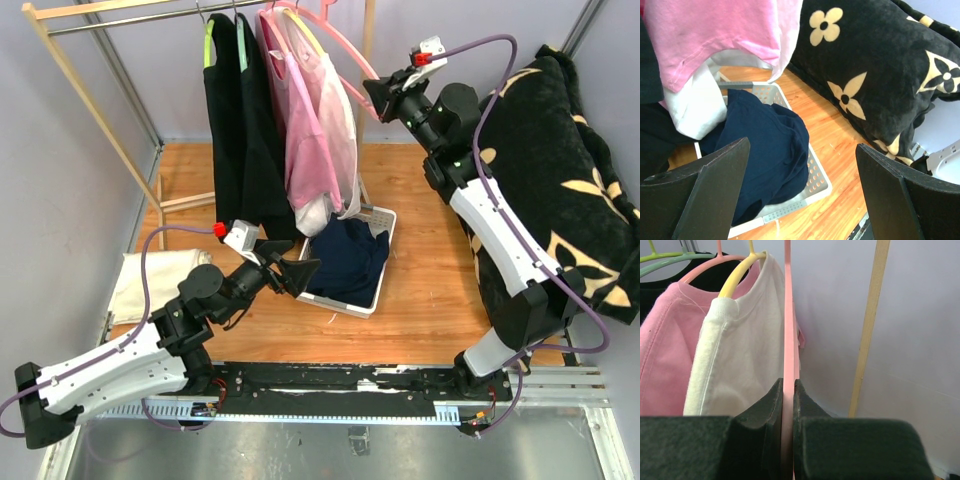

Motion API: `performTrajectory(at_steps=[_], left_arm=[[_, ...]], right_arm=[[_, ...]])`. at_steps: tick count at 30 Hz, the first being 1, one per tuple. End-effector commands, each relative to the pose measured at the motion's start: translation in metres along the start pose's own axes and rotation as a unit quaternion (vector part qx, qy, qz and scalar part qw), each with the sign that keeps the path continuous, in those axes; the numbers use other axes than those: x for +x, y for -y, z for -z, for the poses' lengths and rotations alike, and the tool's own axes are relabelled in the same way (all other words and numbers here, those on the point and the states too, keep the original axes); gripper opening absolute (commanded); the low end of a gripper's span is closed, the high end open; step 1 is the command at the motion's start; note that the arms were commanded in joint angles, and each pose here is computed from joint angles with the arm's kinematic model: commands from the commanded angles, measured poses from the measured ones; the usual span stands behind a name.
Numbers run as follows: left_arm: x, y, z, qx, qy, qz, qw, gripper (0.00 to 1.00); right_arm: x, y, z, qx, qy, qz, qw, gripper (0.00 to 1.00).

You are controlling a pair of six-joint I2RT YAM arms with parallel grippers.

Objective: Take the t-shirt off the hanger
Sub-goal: Place the hanger on the clothesline.

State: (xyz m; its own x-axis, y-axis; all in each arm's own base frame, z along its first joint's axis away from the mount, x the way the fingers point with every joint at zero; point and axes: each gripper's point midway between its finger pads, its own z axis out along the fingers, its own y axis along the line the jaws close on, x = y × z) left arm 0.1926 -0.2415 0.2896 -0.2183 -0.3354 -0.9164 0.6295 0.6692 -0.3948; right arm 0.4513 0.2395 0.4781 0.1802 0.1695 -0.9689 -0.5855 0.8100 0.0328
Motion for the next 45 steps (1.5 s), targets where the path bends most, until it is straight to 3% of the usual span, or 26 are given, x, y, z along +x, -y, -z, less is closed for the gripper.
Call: performTrajectory(at_steps=[1,10,19,27,45], left_arm=[[-0.010,-0.002,0.004,-0.009,0.015,-0.005,1.000,0.92],[-0.015,-0.005,0.006,-0.016,0.022,-0.009,1.000,0.92],[-0.016,-0.004,0.005,-0.016,0.024,-0.009,1.000,0.92],[-0.020,-0.006,0.007,-0.021,0.028,-0.011,0.999,0.92],[-0.020,-0.009,0.009,-0.026,0.030,-0.013,0.999,0.92]], right_arm=[[-0.021,0.003,0.000,-0.003,0.029,-0.004,1.000,0.01],[-0.010,0.017,0.011,0.020,0.011,-0.008,1.000,0.03],[-0.018,0.023,0.015,0.027,0.010,-0.006,1.000,0.42],[-0.034,0.022,0.024,0.029,0.023,0.001,0.999,0.53],[-0.012,0.017,0.019,0.010,0.002,-0.022,1.000,0.46]])
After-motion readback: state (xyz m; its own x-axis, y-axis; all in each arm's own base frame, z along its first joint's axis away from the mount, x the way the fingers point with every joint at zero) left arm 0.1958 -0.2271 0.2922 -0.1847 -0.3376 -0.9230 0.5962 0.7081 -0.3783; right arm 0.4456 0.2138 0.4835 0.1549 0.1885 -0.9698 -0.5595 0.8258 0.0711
